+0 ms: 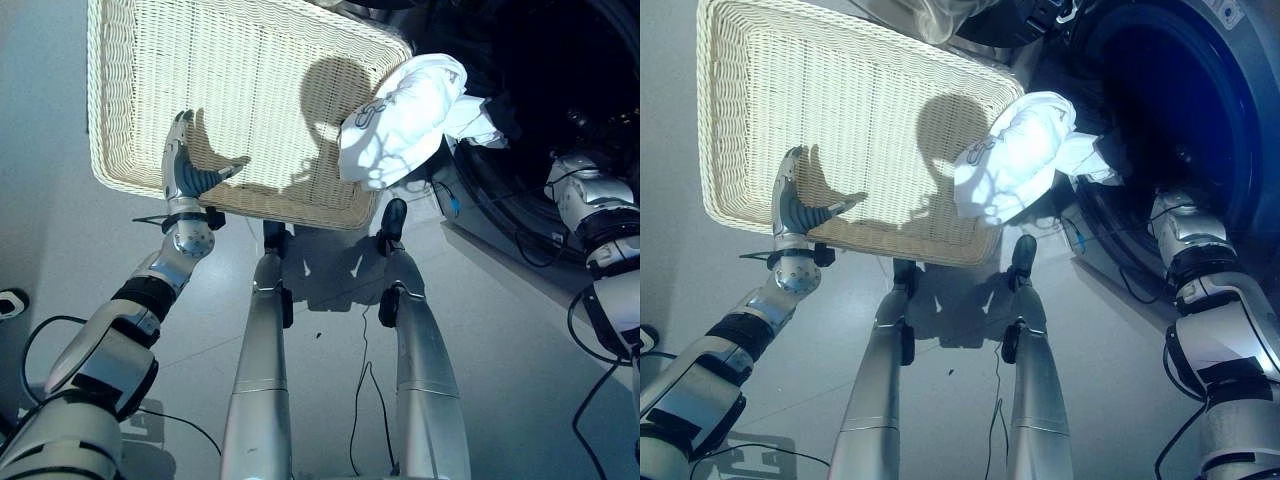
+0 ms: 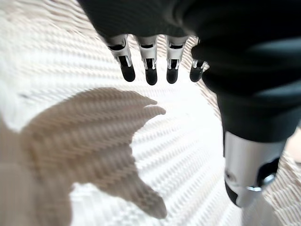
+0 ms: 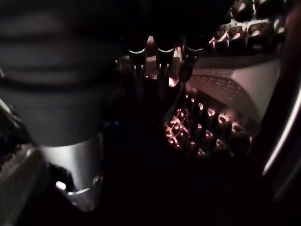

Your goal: Put the clothes into the washing machine.

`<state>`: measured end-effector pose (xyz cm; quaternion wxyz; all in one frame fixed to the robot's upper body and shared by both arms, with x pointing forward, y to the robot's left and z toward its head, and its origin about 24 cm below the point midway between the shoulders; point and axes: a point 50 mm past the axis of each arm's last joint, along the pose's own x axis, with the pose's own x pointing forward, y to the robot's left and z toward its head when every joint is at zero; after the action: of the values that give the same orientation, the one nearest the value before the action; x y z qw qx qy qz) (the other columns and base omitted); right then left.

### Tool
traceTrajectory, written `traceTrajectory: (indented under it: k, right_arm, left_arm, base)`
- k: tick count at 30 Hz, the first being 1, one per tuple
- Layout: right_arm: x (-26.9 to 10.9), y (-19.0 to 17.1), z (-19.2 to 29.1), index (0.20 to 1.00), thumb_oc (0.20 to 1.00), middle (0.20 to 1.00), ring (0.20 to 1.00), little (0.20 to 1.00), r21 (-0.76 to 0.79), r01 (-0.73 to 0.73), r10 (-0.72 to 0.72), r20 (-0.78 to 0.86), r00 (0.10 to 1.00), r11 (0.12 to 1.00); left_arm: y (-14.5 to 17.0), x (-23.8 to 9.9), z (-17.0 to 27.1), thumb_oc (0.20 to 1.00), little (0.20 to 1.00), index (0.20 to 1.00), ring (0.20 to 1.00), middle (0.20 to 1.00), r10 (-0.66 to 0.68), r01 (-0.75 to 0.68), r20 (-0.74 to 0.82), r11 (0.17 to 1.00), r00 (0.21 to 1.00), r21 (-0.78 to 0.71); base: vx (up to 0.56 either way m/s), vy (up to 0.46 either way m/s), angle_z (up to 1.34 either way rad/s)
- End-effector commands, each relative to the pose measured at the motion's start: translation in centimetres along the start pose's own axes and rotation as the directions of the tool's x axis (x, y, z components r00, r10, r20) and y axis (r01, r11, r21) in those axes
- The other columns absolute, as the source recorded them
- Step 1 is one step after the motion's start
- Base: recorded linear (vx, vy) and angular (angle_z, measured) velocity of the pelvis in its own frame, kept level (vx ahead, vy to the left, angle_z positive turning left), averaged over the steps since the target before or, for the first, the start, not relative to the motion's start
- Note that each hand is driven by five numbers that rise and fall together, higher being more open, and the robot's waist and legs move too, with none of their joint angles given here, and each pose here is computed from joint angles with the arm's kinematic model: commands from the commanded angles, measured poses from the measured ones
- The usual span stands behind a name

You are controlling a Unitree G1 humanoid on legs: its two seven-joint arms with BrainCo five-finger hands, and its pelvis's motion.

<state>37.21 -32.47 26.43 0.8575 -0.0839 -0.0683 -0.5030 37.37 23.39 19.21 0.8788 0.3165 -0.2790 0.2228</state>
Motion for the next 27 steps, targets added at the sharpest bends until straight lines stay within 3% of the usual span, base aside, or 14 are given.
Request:
traceTrajectory:
  k: [1,6,12,14,27]
  right_arm:
    - [3.8,-8.2,6.6,1.0,1.0,1.0,1.0,1.0,0.009,0.271,-0.266,0.218,0.939,0.963]
    - [2.3,-6.7,6.5,1.0,1.0,1.0,1.0,1.0,0.085,0.267,-0.28,0.304,0.911,0.96]
    - [0.1,-4.9,6.8,1.0,1.0,1.0,1.0,1.0,0.07,0.261,-0.262,0.474,0.841,0.963]
    - [-1.5,-3.8,7.0,1.0,1.0,1.0,1.0,1.0,0.034,0.24,-0.217,0.565,0.796,0.97]
    - [-5.6,-0.2,5.2,1.0,1.0,1.0,1.0,1.0,-0.115,0.056,0.041,0.698,0.715,0.992]
  left_arm:
    - [0.5,0.2,1.0,1.0,1.0,1.0,1.0,1.0,0.038,-0.034,0.059,0.997,0.998,-0.068]
    - [-0.4,-0.1,2.5,1.0,1.0,1.0,1.0,1.0,0.013,0.003,0.14,0.993,0.99,-0.119]
    - [-0.7,-0.2,2.6,1.0,1.0,1.0,1.0,1.0,0.055,-0.039,0.087,0.983,0.995,-0.179]
    - [-0.8,-0.3,2.4,1.0,1.0,1.0,1.0,1.0,0.076,-0.064,0.053,0.977,0.996,-0.206]
    - [-0.7,0.1,2.1,1.0,1.0,1.0,1.0,1.0,0.144,-0.156,-0.061,0.941,0.988,-0.3]
  base:
    - [0.0,0.0,0.0]
    - [0.0,0.0,0.0]
    - [0.0,0.0,0.0]
    - [0.0,0.0,0.0]
    - [0.0,0.0,0.0]
